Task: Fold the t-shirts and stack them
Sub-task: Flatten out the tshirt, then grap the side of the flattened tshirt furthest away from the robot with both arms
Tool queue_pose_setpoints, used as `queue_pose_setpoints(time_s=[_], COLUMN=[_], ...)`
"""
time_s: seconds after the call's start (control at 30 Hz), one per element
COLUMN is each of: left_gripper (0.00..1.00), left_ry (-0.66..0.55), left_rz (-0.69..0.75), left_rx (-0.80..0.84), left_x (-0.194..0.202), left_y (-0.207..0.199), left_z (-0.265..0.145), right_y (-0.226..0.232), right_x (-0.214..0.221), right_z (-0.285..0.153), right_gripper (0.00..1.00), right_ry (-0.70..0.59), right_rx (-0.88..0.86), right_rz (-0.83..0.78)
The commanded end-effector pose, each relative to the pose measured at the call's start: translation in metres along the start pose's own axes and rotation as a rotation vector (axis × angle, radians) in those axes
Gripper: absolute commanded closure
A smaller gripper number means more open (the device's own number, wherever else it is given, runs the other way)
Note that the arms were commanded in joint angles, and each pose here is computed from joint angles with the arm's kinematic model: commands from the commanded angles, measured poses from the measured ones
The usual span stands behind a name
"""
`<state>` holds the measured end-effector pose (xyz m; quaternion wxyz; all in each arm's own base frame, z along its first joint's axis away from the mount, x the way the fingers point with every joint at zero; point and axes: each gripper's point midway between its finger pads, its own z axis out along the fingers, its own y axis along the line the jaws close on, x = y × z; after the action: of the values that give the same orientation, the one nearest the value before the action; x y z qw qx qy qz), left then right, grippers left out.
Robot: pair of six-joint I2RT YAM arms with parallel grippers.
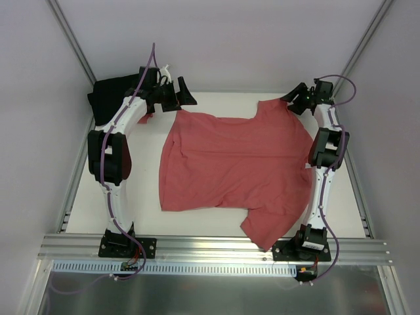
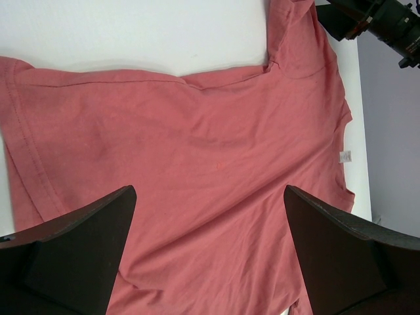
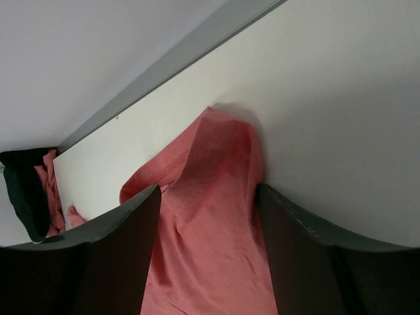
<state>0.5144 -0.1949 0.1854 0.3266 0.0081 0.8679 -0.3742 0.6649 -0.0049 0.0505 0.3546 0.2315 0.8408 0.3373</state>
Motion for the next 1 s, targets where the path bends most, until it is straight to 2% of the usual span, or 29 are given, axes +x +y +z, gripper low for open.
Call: queue_pose_setpoints(time_s=[0.0, 0.1, 0.13, 0.2, 0.23, 0.47, 0.87, 0.9, 0.93, 0.97], left_gripper=[0.01, 0.01, 0.01, 0.01, 0.01, 0.01, 0.01, 0.01, 0.01, 0.01], left_ry=[-0.040, -0.039, -0.039, -0.040, -0.042, -0.041, -0.047, -0.046, -0.048, -0.046], left_rz=[0.046, 0.042, 0.041, 0.037, 0.038, 0.027, 0.020, 0.017, 0.018, 0.012], left_rx=[0.044, 0.045, 0.048, 0.048, 0.048, 0.055, 0.077, 0.079, 0.083, 0.084], left_x=[-0.013, -0.012, -0.012, -0.012, -0.013, -0.013, -0.014, -0.014, -0.014, -0.013], left_y=[-0.016, -0.016, -0.016, -0.015, -0.015, -0.014, -0.019, -0.018, -0.020, -0.019], left_z=[-0.016, -0.017, -0.017, -0.018, -0.018, -0.017, -0.017, -0.017, -0.017, -0.017], right_y=[-0.009, -0.009, -0.008, -0.009, -0.010, -0.009, 0.002, 0.001, 0.001, 0.000], right_x=[0.013, 0.012, 0.011, 0.010, 0.009, 0.009, 0.050, 0.053, 0.053, 0.054], right_z=[0.008, 0.009, 0.009, 0.009, 0.008, -0.002, -0.063, -0.066, -0.068, -0.070], right_gripper=[0.36, 0.41, 0.62, 0.81, 1.00, 1.00, 1.00, 0.98, 0.93, 0.71], right_ry=[0.035, 0.030, 0.028, 0.023, 0.021, 0.030, 0.116, 0.121, 0.120, 0.129], right_rx=[0.015, 0.020, 0.016, 0.017, 0.024, 0.044, 0.121, 0.127, 0.137, 0.145], right_rz=[0.025, 0.028, 0.027, 0.032, 0.034, 0.010, -0.037, -0.038, -0.041, -0.045])
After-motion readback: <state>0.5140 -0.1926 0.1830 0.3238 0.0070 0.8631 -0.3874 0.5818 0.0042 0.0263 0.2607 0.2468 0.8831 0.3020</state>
